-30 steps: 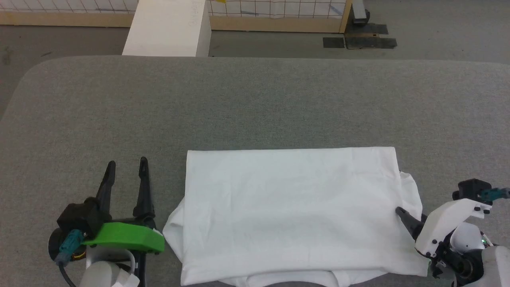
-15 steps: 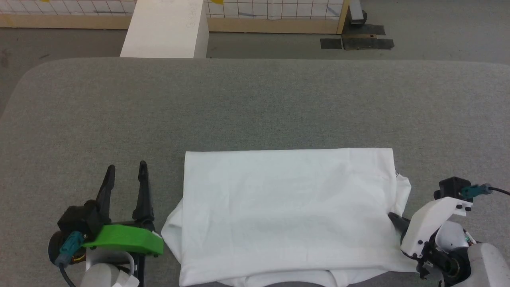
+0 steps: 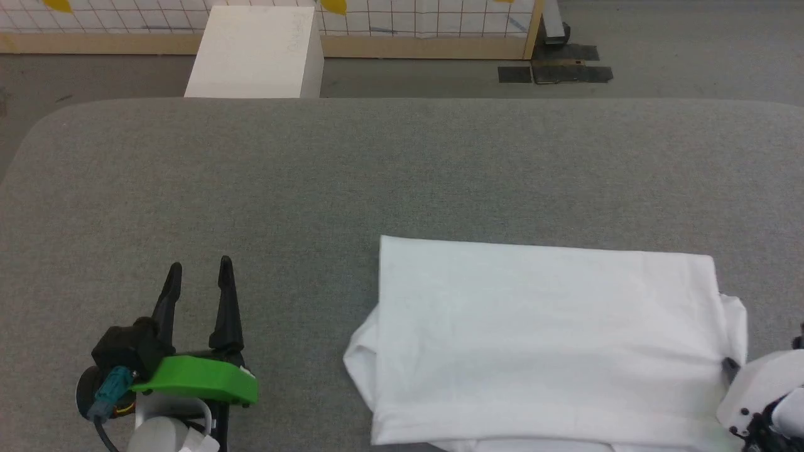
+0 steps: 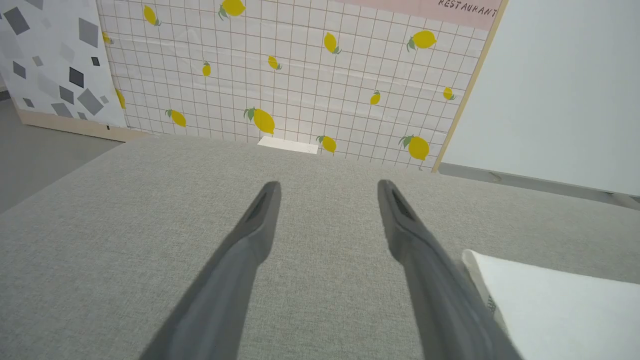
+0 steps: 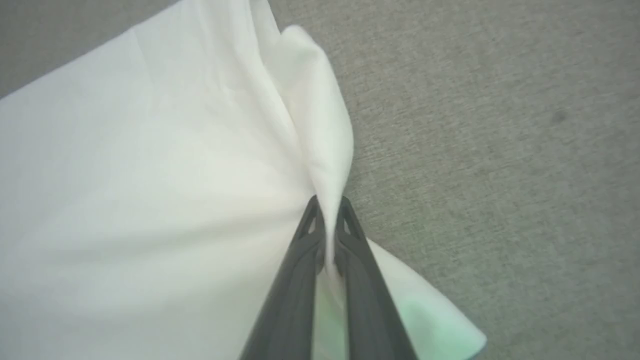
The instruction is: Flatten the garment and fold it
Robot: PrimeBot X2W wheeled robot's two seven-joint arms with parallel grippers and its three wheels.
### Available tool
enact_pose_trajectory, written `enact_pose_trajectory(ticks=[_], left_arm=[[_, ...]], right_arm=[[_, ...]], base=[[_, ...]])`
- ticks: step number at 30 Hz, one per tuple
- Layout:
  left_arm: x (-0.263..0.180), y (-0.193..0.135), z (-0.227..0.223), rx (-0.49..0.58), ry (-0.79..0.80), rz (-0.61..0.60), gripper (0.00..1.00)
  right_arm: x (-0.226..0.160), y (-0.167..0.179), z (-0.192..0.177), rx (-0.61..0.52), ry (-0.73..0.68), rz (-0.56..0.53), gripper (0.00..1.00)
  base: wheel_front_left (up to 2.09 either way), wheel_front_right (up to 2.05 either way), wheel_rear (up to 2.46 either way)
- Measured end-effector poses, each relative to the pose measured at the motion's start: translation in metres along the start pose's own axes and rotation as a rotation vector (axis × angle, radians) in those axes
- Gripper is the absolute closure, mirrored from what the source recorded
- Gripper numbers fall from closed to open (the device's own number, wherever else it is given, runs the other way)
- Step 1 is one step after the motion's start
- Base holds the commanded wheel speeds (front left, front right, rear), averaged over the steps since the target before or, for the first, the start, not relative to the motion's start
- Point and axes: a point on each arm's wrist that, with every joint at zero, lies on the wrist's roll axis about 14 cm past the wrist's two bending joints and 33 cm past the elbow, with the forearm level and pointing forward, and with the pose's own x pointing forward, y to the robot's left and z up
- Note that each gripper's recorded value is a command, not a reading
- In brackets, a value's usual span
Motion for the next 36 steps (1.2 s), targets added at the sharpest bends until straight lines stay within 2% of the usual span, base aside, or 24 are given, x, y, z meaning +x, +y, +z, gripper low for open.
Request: enact_pose_trajectory(ticks=[4, 9, 12, 19, 23, 28, 36], left_arm=[[0.001, -0.003, 0.000, 0.000, 0.001, -0.011, 0.00], [0.001, -0.006, -0.001, -0.002, 0.002, -0.018, 0.00], [0.000, -0.008, 0.000, -0.003, 0.001, -0.022, 0.00], [-0.001, -0.008, -0.001, -0.002, 0.005, -0.024, 0.00], [-0.001, -0.007, -0.004, -0.001, 0.013, -0.021, 0.00], [0.000, -0.007, -0.007, -0.001, 0.019, -0.019, 0.00], [0.000, 0.003, -0.009, 0.003, 0.029, 0.009, 0.00]], right_arm=[[-0.009, -0.029, 0.006, -0.007, -0.041, -0.087, 1.00], [-0.017, -0.019, 0.025, -0.057, -0.109, -0.064, 1.00], [-0.027, 0.011, 0.040, -0.104, -0.154, 0.022, 1.00], [-0.074, 0.130, 0.061, -0.329, -0.249, 0.326, 1.00], [-0.091, 0.192, 0.041, -0.490, -0.225, 0.478, 1.00], [-0.088, 0.249, 0.012, -0.652, -0.158, 0.615, 1.00], [-0.061, 0.292, -0.046, -0.803, 0.022, 0.734, 1.00]], base=[[0.00, 0.00, 0.00], [0.00, 0.00, 0.00], [0.00, 0.00, 0.00], [0.00, 0.00, 0.00], [0.00, 0.00, 0.00], [0.00, 0.00, 0.00], [0.00, 0.00, 0.00]])
